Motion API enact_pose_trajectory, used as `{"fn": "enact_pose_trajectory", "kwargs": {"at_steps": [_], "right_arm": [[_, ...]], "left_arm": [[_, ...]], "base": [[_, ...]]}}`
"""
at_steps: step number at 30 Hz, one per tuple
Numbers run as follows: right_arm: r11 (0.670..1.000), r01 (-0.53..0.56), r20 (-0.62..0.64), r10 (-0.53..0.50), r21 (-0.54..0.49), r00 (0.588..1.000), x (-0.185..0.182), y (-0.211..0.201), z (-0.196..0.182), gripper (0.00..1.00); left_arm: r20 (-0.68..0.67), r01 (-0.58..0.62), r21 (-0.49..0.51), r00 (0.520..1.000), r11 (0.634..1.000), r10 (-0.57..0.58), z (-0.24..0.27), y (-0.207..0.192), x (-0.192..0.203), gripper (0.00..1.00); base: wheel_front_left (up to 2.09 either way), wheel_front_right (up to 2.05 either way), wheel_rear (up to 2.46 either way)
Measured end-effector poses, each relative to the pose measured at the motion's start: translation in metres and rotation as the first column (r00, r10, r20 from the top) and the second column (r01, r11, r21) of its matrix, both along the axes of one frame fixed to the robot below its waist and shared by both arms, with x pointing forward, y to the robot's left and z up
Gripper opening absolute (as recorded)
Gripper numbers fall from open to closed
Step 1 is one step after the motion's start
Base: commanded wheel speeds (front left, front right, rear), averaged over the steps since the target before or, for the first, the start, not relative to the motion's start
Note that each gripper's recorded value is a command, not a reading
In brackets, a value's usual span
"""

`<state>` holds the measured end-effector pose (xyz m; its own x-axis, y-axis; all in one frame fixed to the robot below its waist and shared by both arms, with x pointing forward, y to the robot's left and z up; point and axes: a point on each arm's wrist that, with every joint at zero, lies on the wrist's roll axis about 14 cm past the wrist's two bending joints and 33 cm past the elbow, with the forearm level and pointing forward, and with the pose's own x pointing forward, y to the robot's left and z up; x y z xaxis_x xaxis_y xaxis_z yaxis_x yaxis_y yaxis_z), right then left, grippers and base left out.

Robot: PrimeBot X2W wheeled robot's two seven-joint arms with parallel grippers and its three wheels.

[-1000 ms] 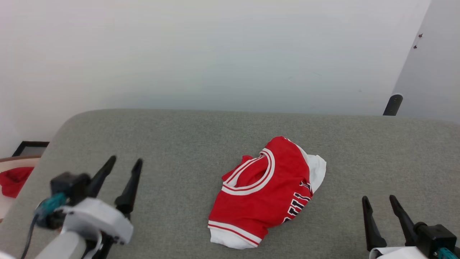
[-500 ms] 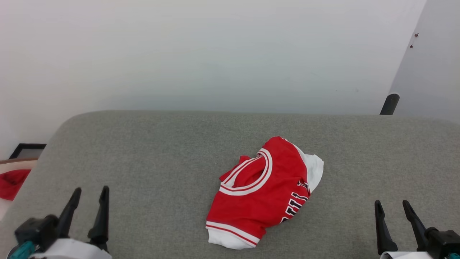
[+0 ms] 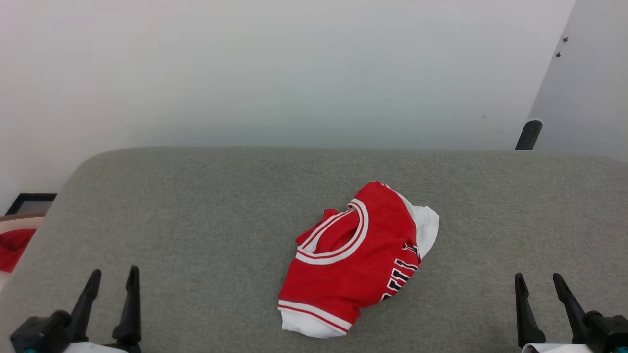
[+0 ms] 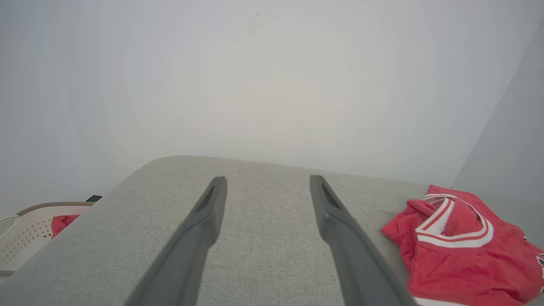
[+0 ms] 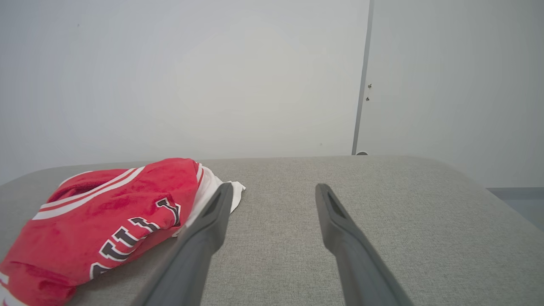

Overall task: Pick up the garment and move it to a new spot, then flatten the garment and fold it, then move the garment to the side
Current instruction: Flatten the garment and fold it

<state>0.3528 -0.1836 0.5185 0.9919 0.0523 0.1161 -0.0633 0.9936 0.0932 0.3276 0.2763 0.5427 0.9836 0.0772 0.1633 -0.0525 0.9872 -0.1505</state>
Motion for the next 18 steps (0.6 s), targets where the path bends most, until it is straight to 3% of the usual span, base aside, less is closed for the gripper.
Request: {"fn": "enact_pose_trajectory", "kwargs": {"at_steps": [9,18], "right_arm": [[0.999,-0.034,-0.044,0.034,0.006,0.998,0.006,0.011,-0.008,1.00],[0.991,-0.130,-0.083,0.127,-0.036,0.988,0.039,0.030,0.003,1.00]], "left_arm": [[-0.015,0.001,-0.007,1.000,1.000,-0.001,-0.007,-0.001,0.001,1.00],[-0.036,-0.005,-0.018,0.999,1.000,0.004,-0.015,-0.003,-0.001,1.00]], "base": [[0.00,0.00,0.00],[0.00,0.00,0.00]]}}
